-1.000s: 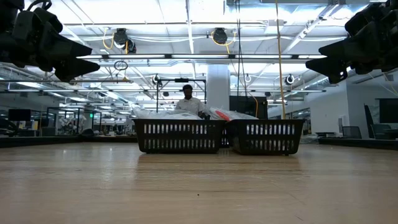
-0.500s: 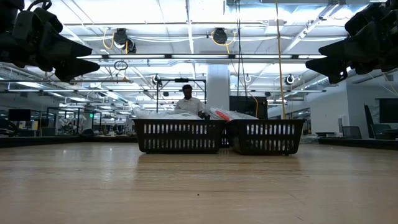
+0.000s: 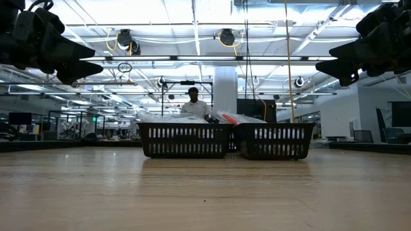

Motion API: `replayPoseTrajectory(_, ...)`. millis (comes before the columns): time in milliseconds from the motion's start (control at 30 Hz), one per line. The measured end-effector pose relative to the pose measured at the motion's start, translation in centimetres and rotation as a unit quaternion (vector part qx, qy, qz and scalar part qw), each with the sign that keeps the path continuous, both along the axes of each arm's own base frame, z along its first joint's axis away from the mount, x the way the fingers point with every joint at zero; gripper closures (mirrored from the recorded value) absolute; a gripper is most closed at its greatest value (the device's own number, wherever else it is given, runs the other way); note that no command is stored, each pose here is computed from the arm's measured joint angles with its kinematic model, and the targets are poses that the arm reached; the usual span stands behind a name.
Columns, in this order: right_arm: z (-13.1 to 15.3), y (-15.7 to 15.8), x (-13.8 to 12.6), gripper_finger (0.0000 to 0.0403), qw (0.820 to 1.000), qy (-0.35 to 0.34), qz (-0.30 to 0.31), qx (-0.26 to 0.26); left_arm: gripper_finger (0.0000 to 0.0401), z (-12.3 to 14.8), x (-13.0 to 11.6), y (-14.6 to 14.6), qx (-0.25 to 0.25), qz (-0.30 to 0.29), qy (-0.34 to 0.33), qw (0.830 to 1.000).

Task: Pick & Place Travel size toiletries
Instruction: Return to Home Position

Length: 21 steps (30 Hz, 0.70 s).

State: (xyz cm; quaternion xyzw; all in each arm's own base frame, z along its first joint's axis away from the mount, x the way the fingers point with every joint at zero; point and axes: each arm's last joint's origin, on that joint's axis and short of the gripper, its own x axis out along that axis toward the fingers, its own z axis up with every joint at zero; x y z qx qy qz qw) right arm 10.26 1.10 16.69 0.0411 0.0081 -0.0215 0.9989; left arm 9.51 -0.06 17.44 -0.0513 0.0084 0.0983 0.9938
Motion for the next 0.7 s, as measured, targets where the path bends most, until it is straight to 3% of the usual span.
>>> replayPoseTrajectory(367,0.01,0.0,0.0,0.014,1.0,0.0,0.0,0.0,0.0073,0.0,0.0,0.0,0.0,0.0,0.0,1.0)
replayPoseTrajectory(700,0.01,0.0,0.0,0.014,1.0,0.0,0.0,0.0,0.0088,0.0,0.0,0.0,0.0,0.0,0.0,1.0)
